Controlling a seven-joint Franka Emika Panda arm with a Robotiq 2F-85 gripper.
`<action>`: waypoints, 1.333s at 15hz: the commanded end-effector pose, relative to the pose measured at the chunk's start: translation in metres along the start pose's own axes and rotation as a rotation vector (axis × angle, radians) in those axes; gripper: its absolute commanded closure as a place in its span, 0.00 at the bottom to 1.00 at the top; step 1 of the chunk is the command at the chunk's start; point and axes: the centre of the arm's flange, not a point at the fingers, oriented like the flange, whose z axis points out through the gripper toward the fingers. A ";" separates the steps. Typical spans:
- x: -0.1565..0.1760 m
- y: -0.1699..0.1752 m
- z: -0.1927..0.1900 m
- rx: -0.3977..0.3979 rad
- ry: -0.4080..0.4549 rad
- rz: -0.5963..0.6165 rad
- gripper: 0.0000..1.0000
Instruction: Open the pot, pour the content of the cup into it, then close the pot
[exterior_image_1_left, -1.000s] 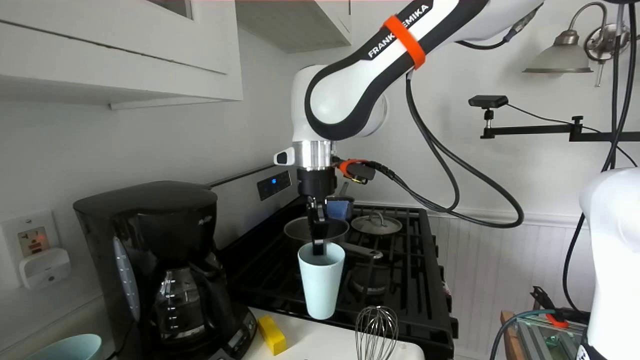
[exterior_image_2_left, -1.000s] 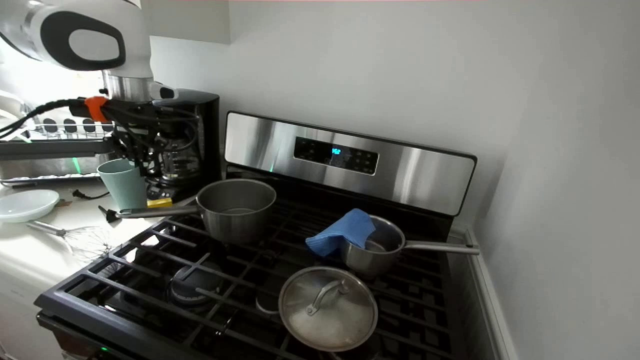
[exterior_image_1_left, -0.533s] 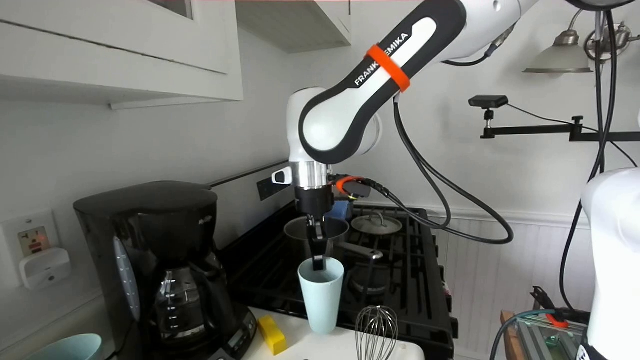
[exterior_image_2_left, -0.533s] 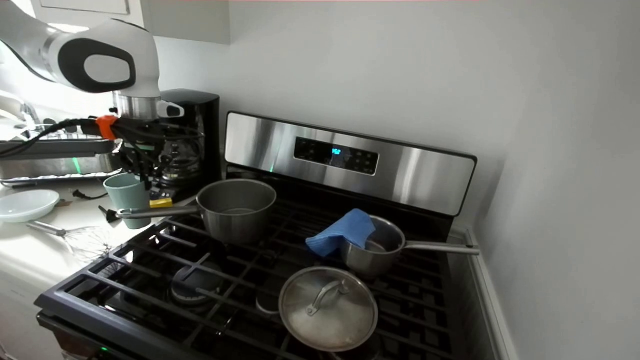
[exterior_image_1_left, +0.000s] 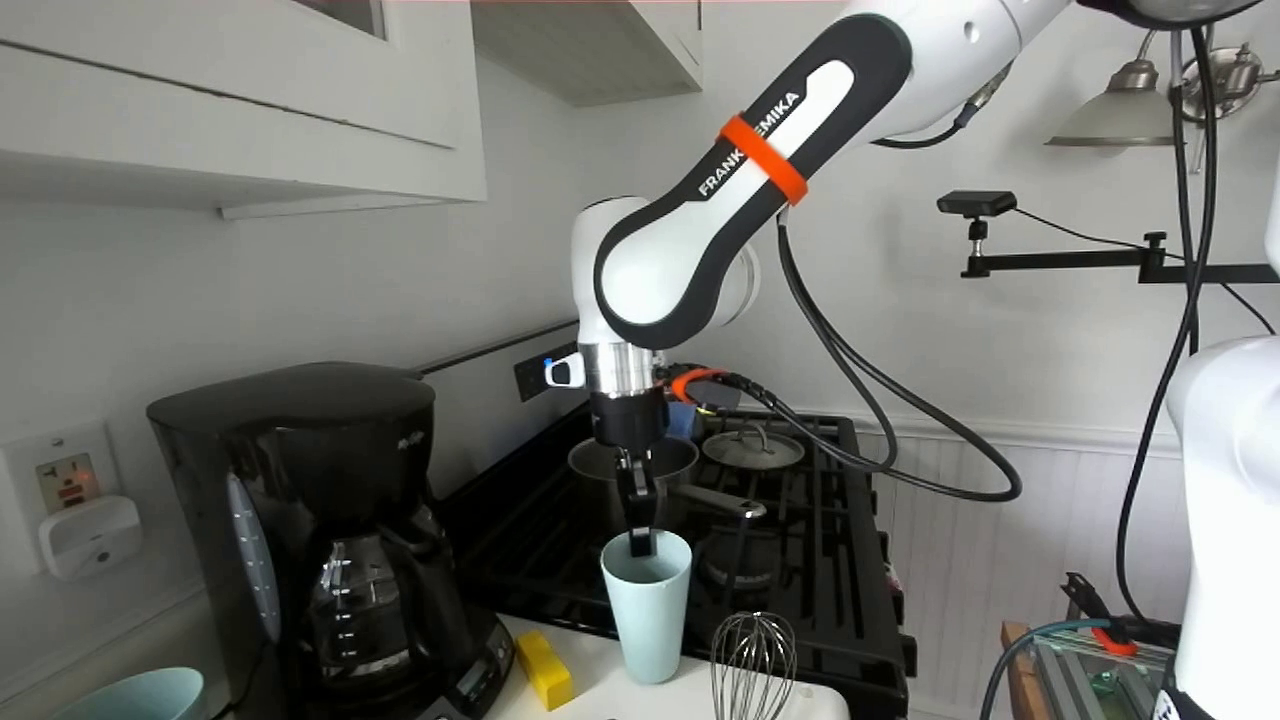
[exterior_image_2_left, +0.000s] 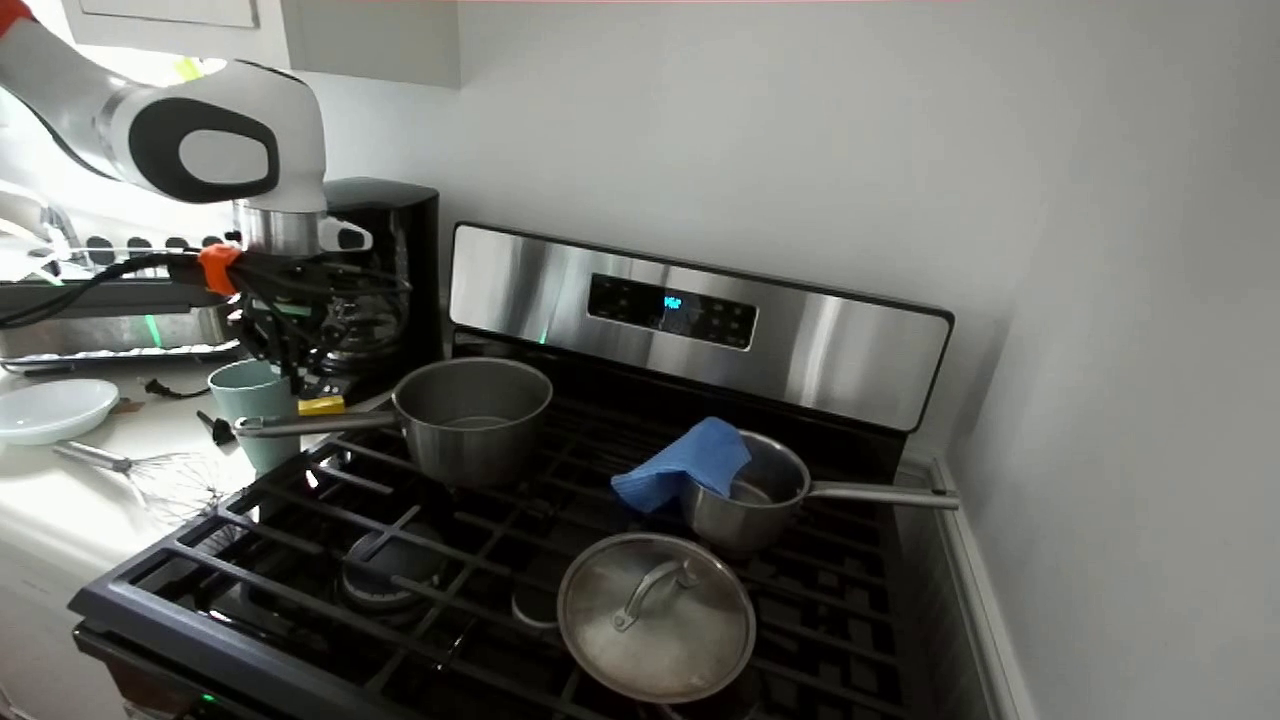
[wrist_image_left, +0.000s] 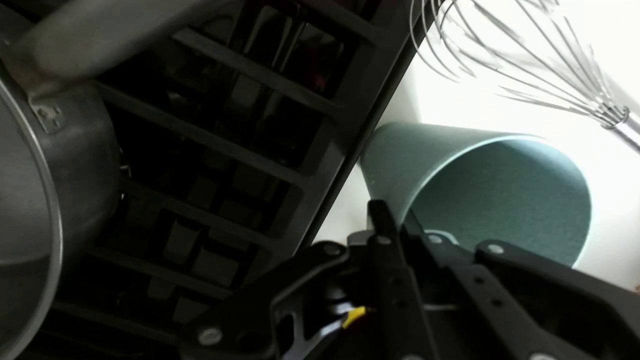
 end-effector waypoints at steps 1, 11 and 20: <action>0.006 0.003 0.002 0.014 0.018 0.018 0.64; -0.009 0.032 -0.074 0.033 0.150 0.156 0.00; -0.100 0.137 -0.134 -0.266 0.229 0.450 0.00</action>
